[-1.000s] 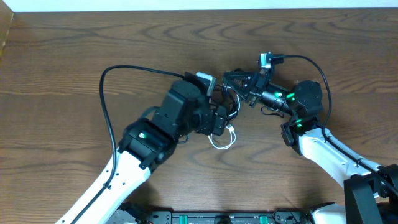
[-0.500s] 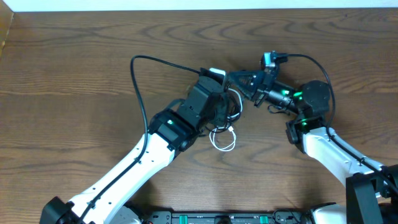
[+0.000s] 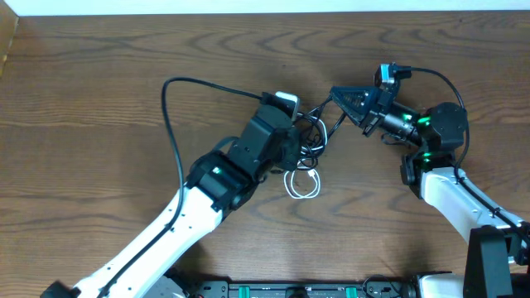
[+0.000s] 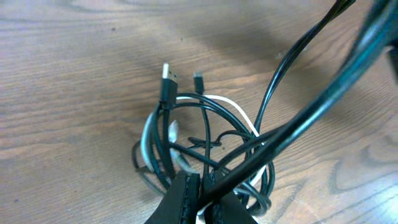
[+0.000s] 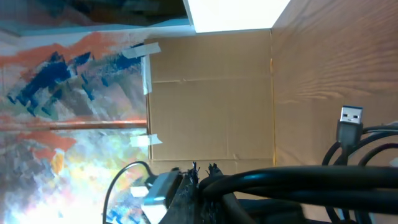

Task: Untangle cables

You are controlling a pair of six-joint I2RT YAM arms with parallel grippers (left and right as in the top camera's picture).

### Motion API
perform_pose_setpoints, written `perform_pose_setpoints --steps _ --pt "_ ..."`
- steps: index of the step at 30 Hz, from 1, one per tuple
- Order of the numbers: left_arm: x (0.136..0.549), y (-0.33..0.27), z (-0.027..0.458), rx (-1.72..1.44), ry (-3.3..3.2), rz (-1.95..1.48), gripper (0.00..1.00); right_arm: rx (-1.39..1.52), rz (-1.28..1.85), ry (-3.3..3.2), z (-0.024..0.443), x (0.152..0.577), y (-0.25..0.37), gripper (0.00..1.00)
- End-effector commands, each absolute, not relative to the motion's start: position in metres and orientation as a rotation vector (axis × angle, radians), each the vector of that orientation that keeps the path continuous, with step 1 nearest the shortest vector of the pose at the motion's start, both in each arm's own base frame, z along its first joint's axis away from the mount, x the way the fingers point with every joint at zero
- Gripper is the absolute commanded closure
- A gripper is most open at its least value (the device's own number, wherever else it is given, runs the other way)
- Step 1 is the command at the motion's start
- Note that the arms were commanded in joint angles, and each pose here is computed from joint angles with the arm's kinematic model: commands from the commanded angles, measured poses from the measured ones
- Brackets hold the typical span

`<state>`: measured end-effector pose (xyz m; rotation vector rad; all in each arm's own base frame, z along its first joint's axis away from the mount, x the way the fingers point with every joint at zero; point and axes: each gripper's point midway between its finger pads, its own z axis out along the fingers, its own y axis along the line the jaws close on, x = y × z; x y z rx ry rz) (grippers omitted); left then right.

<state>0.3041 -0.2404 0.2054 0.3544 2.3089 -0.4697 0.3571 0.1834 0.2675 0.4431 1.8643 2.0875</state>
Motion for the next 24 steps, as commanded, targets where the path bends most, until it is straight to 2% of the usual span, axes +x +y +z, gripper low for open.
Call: perform_pose_setpoints --steps 1,4,13,18,21,24 --pt "0.3 -0.228 0.223 0.31 2.266 -0.465 0.93 0.393 2.032 1.807 0.279 0.363 0.174 0.99" --pt "0.295 -0.223 0.239 0.301 2.224 -0.489 0.92 0.327 1.978 1.797 0.278 0.364 0.173 0.94" --pt "0.28 -0.211 0.276 0.31 2.123 -0.523 0.92 0.037 1.748 1.752 0.272 0.364 0.175 0.67" --pt "0.272 -0.205 0.295 0.298 2.066 -0.551 0.92 -0.082 1.688 1.805 0.254 0.357 0.179 0.57" --pt "0.268 -0.201 0.304 0.289 2.038 -0.563 0.92 -0.15 1.667 1.851 0.241 0.351 0.182 0.54" --pt "0.264 -0.197 0.313 0.283 2.01 -0.576 0.92 -0.191 1.628 1.925 0.217 0.346 0.187 0.4"
